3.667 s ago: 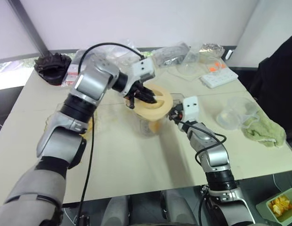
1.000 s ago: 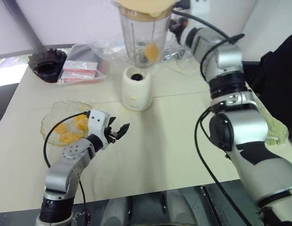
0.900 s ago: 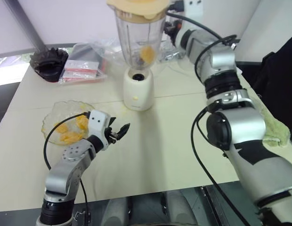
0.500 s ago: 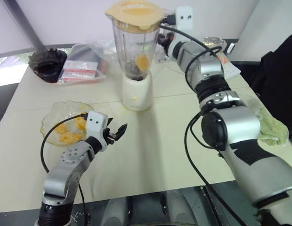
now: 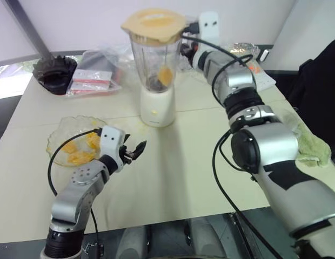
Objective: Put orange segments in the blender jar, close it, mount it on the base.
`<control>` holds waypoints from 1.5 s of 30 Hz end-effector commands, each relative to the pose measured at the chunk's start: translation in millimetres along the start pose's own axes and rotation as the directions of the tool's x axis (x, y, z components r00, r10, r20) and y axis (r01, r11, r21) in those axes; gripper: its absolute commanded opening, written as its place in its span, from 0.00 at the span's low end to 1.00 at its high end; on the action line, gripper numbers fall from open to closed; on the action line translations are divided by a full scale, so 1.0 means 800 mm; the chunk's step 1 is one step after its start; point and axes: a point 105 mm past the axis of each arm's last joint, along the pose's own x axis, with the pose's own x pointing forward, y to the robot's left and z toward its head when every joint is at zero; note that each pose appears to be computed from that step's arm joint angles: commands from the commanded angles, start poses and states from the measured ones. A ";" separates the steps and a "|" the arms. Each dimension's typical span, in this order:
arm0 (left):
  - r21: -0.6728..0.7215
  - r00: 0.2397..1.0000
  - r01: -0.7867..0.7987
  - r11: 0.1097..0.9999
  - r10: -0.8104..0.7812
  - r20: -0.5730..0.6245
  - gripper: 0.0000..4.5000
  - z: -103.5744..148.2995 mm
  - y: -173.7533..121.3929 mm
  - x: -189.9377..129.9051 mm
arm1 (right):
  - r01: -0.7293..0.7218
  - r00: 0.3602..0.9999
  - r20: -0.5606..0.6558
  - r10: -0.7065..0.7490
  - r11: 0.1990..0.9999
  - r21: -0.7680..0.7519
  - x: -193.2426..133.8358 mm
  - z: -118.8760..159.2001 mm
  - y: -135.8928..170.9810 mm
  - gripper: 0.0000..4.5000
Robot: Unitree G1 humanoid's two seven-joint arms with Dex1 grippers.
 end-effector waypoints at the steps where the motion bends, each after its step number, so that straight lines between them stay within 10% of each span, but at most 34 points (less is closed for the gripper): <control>1: 0.031 0.999 0.004 1.000 -0.005 0.042 0.78 0.013 -0.002 -0.001 | -0.006 0.998 0.054 0.008 0.999 -0.038 -0.002 0.027 0.002 0.21; 14: 0.037 0.999 0.004 0.999 -0.005 0.032 0.78 0.012 -0.001 -0.002 | -0.007 1.000 -0.004 0.007 1.000 -0.020 -0.001 0.002 0.002 0.21; 21: 0.037 0.999 0.009 0.999 -0.010 0.032 0.79 0.013 -0.002 -0.002 | -0.006 1.000 -0.008 0.006 1.000 -0.029 -0.002 -0.001 0.000 0.98; 30: 0.016 0.998 0.034 0.999 -0.034 0.049 0.79 0.018 -0.006 0.000 | -0.020 0.997 -0.080 0.010 0.991 -0.132 -0.016 -0.054 -0.023 0.98; 35: 0.008 0.997 0.035 0.999 -0.036 0.071 0.79 0.026 -0.003 -0.006 | -0.254 0.963 -0.128 0.239 0.960 -0.120 -0.079 -0.107 -0.021 0.98; 45: 0.019 0.994 -0.017 1.000 0.014 0.112 0.79 0.050 0.009 -0.029 | -0.602 0.798 -0.097 0.595 0.781 -0.168 -0.226 -0.056 -0.022 0.98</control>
